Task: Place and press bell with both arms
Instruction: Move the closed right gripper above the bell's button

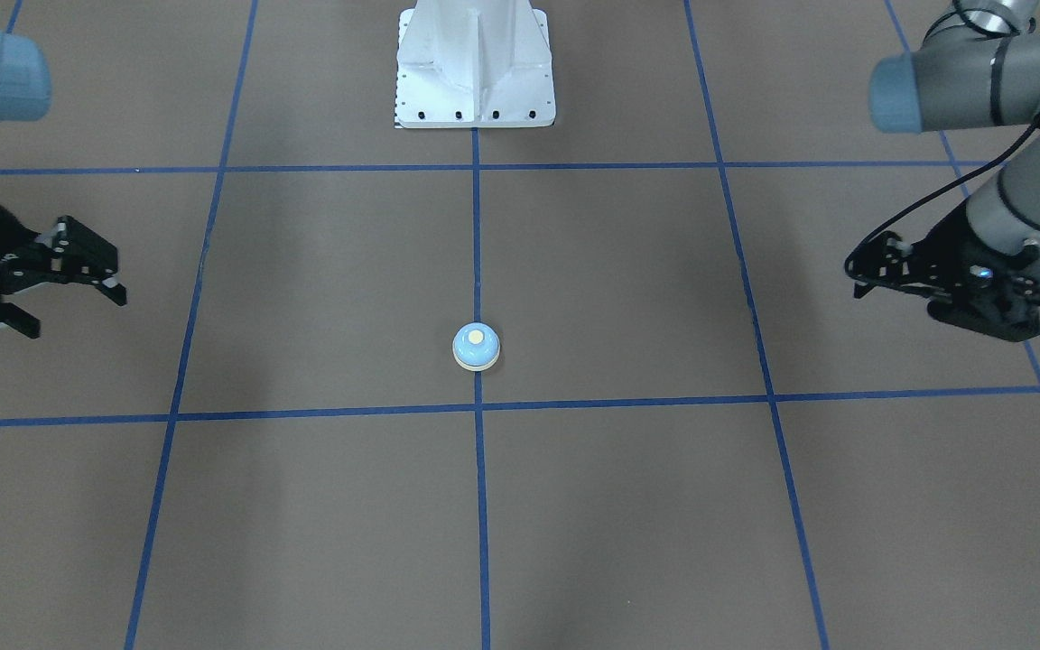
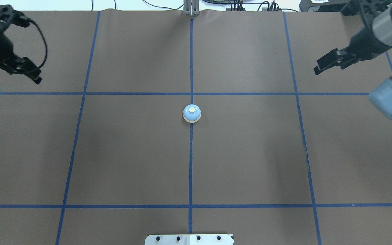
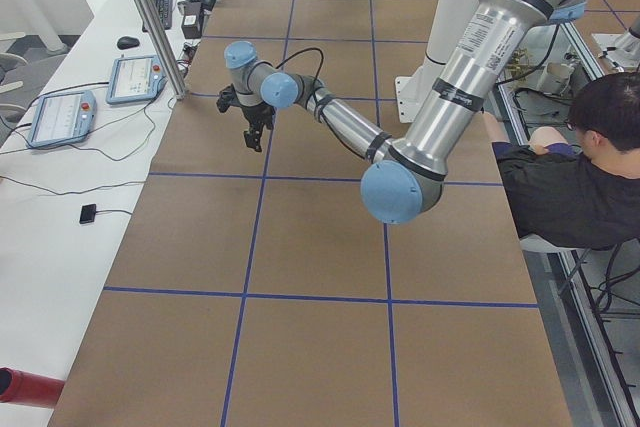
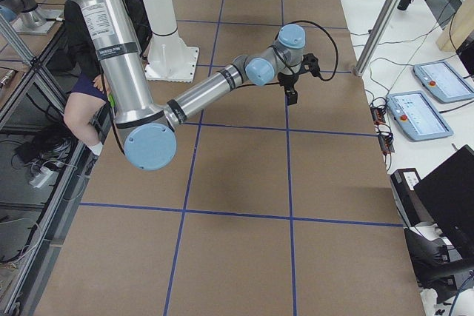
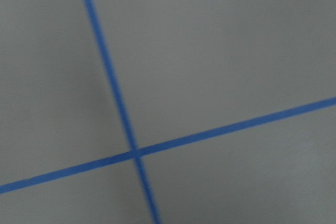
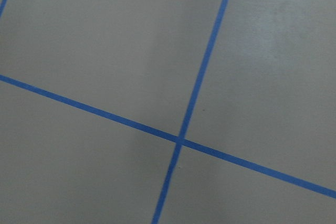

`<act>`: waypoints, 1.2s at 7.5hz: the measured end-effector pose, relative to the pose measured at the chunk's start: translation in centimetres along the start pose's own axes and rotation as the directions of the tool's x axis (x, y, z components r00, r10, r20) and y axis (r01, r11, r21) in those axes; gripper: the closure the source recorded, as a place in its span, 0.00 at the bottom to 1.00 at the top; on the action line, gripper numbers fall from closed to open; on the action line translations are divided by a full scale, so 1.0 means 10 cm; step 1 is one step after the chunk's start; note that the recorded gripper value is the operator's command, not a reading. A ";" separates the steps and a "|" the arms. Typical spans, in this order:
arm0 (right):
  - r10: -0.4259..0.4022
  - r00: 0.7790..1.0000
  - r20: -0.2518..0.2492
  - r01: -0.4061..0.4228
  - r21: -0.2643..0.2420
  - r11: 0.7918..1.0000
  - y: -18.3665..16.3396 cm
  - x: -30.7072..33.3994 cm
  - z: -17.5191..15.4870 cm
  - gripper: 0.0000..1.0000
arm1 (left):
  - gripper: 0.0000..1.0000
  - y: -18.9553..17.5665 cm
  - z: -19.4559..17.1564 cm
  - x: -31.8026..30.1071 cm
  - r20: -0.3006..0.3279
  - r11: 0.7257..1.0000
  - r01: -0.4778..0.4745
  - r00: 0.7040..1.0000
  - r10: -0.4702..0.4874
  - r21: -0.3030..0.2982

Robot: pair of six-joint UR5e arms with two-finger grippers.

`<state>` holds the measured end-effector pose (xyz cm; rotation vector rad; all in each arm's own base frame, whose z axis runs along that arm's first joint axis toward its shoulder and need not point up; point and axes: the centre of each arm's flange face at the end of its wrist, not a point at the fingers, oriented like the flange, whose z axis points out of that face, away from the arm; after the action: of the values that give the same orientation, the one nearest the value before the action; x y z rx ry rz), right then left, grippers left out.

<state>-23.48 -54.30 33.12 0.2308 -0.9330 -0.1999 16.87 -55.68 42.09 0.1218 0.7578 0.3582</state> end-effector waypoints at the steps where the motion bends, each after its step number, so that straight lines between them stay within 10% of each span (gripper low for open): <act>1: 0.032 0.999 -0.001 -0.032 0.003 0.999 -0.04 -0.53 0.18 0.00 | 0.00 0.40 -0.06 -0.50 0.021 1.000 0.003 1.000 -0.003 -0.002; 7: 0.170 0.978 -0.119 -0.175 -0.028 0.984 -0.38 -3.20 0.85 0.05 | 0.00 2.73 -0.21 -2.33 0.051 0.982 0.187 0.981 -0.188 0.019; 9: 0.152 0.977 -0.149 -0.157 -0.025 0.987 -0.34 -3.42 1.25 0.81 | 0.00 2.86 -0.20 -2.30 0.009 0.976 0.214 0.977 -0.214 0.037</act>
<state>-53.72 -49.76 13.08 0.1365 -0.7968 -0.0550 -7.71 -37.32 62.36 0.0747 0.7563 0.1390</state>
